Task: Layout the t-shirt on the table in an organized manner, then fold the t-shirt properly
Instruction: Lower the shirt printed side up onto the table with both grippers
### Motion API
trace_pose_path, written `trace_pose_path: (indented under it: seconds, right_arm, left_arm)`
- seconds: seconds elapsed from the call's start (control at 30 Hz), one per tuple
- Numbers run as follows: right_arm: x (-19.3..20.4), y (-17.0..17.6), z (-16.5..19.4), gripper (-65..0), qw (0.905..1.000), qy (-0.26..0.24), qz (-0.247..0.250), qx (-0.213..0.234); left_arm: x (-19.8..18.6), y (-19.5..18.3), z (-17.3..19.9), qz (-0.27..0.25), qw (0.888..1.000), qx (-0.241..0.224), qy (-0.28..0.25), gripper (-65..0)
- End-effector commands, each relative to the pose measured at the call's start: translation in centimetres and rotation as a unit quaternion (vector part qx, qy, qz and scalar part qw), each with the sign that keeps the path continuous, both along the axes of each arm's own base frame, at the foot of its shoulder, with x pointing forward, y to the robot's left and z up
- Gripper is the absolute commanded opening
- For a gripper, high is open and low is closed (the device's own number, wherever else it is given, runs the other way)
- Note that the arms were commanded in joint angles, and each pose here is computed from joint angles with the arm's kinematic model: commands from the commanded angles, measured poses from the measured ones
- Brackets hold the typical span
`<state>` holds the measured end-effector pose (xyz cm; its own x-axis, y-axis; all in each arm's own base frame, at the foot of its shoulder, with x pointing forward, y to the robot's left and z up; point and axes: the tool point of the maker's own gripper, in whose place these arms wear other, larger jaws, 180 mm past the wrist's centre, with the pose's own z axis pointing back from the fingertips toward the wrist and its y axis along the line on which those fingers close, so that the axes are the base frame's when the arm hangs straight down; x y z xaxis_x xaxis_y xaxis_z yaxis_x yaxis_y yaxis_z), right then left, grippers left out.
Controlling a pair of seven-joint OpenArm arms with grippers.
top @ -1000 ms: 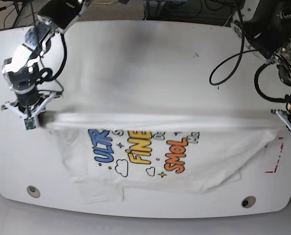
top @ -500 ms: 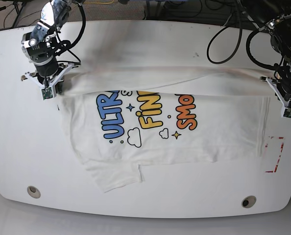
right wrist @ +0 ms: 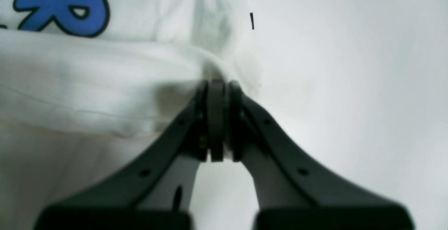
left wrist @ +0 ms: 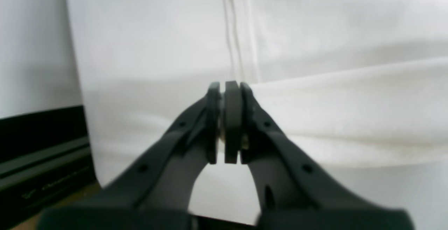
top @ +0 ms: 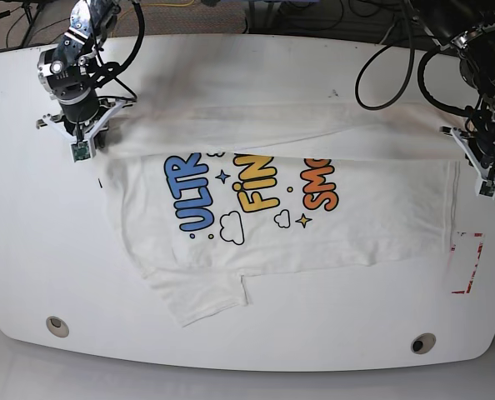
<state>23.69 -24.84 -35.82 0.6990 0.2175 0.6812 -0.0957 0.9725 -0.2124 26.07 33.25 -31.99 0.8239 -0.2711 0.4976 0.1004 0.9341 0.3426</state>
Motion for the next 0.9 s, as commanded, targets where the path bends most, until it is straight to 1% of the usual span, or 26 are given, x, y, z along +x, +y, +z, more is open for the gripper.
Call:
trace_pose_path:
  seconds: [0.0, 0.3, 0.7, 0.73, 0.8, 0.87]
  right_arm:
    - [0.3, -0.4, 0.5, -64.8, 0.9999, -0.012, -0.002, -0.005]
    - [-0.3, -0.2, -0.3, -64.8, 1.0, 0.0, -0.002, 0.003]
    - [-1.3, -0.1, -2.8, -64.7, 0.9992, 0.032, -0.007, 0.024]
    - [-1.3, -0.1, -2.8, -64.7, 0.9992, 0.032, -0.007, 0.024]
    - [-1.3, -0.1, -2.8, -63.3, 0.9992, 0.033, -0.007, 0.024]
    - [-1.4, -0.1, -2.9, -59.3, 0.9991, 0.035, -0.007, 0.023]
  left_arm:
    - [0.1, 0.5, 0.7, -0.002, 1.0, 0.012, -0.009, -65.0]
    - [-1.2, 0.4, -0.3, -0.002, 1.0, 0.011, 0.011, -65.0]
    - [-2.3, 0.5, -1.1, -0.001, 1.0, 0.011, 0.028, -65.0]
    - [-2.4, 0.5, -1.2, -0.001, 1.0, 0.012, 0.029, -64.3]
    - [-2.4, 0.6, -1.2, 0.0, 0.999, 0.013, 0.03, -60.0]
    - [-2.5, 0.6, -1.3, 0.0, 0.999, 0.013, 0.031, -54.4]
